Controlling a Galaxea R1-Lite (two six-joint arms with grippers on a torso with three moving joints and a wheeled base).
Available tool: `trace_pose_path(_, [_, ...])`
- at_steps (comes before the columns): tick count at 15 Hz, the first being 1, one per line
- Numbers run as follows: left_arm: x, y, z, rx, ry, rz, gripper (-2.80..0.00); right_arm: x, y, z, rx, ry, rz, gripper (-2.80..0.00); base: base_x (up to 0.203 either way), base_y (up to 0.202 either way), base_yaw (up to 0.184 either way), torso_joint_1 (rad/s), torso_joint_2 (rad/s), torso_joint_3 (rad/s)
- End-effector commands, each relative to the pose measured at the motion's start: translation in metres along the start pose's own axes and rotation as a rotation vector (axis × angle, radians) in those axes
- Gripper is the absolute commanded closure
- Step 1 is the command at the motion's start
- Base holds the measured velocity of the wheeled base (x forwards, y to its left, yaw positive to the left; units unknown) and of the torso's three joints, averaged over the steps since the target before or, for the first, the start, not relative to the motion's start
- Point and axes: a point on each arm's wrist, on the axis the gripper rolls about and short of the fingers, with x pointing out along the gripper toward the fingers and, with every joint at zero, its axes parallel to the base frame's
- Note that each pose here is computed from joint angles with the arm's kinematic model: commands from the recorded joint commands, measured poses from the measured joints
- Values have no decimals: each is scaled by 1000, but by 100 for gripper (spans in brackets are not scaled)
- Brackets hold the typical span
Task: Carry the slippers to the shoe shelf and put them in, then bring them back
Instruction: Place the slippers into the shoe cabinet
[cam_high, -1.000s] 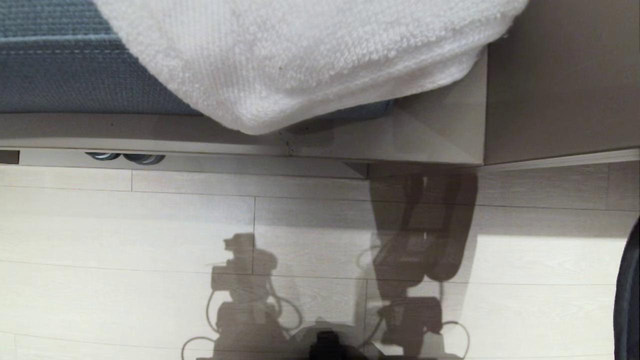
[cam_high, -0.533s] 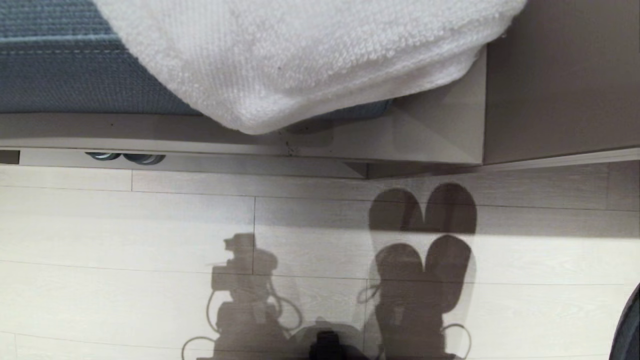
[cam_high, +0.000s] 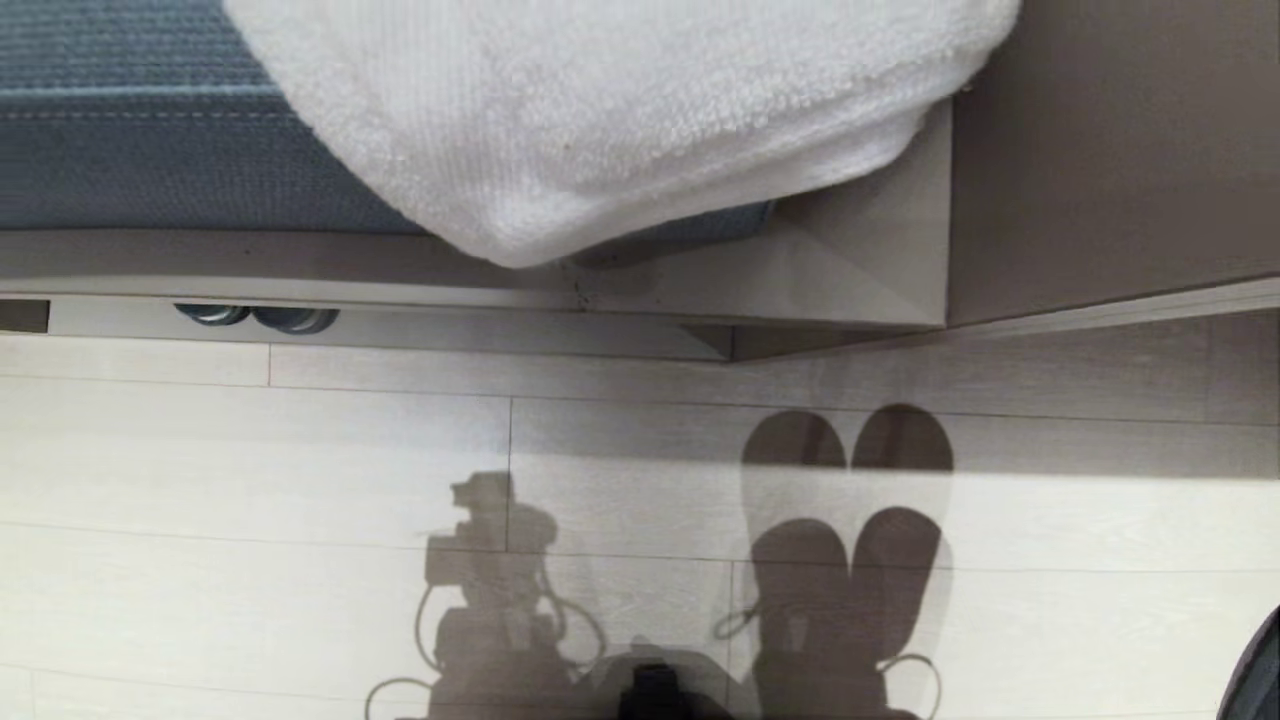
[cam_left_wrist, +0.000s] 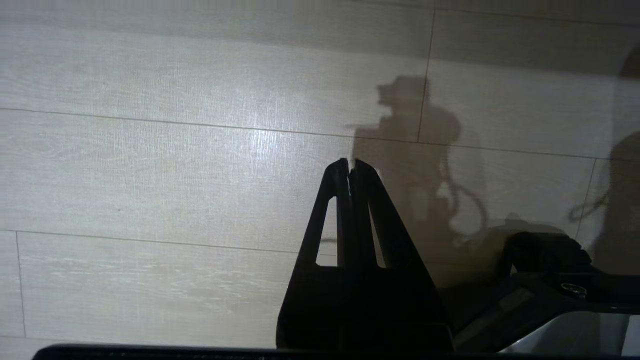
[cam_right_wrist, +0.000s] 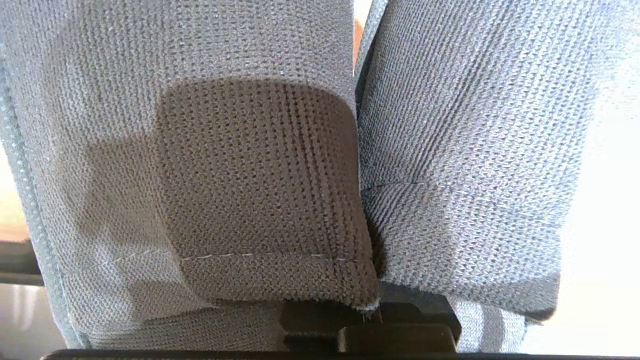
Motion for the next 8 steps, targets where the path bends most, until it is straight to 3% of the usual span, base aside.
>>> trace_pose_path(1, [0, 0, 0, -2, 1, 0, 0, 0, 0, 0, 3, -4, 0, 0, 0, 0, 0, -1, 6, 183])
trace_pose_path(4, [0, 0, 0, -3, -1, 0, 0, 0, 0, 0, 46, -5, -17, 0, 0, 0, 0, 0, 7, 192])
trace_pose_path(8, [0, 0, 0, -2, -1, 0, 0, 0, 0, 0, 48, -5, -17, 0, 0, 0, 0, 0, 4, 205])
